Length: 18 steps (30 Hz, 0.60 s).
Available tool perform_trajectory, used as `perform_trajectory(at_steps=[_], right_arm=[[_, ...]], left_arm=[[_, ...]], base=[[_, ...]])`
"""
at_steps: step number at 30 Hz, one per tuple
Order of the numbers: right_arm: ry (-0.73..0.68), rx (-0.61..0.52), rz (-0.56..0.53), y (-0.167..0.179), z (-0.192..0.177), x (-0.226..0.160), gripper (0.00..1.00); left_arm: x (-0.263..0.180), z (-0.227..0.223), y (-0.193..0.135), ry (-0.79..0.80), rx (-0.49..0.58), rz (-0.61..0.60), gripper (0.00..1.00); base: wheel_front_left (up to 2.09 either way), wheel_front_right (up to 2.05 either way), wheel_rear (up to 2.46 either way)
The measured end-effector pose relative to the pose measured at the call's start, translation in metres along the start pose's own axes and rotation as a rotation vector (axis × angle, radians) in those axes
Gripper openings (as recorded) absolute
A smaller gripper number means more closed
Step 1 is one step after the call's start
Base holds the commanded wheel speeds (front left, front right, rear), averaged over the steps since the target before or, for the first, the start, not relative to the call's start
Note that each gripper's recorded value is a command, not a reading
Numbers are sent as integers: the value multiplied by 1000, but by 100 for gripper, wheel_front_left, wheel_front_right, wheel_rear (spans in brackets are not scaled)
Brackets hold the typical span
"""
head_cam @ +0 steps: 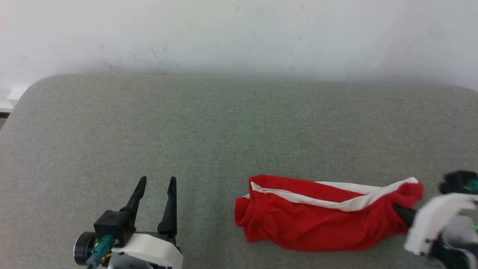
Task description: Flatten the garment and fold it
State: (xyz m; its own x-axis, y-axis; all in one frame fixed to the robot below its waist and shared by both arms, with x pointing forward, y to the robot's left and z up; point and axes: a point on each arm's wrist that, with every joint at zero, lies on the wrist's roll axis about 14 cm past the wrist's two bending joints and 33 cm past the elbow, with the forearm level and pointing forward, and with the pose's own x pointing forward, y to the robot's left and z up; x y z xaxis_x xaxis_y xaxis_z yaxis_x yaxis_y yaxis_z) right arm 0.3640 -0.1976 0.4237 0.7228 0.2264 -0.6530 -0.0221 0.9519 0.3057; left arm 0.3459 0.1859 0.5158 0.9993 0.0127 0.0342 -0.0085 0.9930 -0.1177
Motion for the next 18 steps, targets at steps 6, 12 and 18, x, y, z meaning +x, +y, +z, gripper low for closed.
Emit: perform_trajectory(at_steps=[6,12,18], right_arm=[[-25,-171,240,103,13,9,0],[28,-213,489,198,-13,13,0],[182,-232,601,236,-73,19,36]], left_arm=[[-2,0,3,7,1,10,100],[-4,1,4,5,-3,17,100],[-8,-4,11,20,-3,44,100]], base=[[0,0,0],[0,0,0],[0,0,0]])
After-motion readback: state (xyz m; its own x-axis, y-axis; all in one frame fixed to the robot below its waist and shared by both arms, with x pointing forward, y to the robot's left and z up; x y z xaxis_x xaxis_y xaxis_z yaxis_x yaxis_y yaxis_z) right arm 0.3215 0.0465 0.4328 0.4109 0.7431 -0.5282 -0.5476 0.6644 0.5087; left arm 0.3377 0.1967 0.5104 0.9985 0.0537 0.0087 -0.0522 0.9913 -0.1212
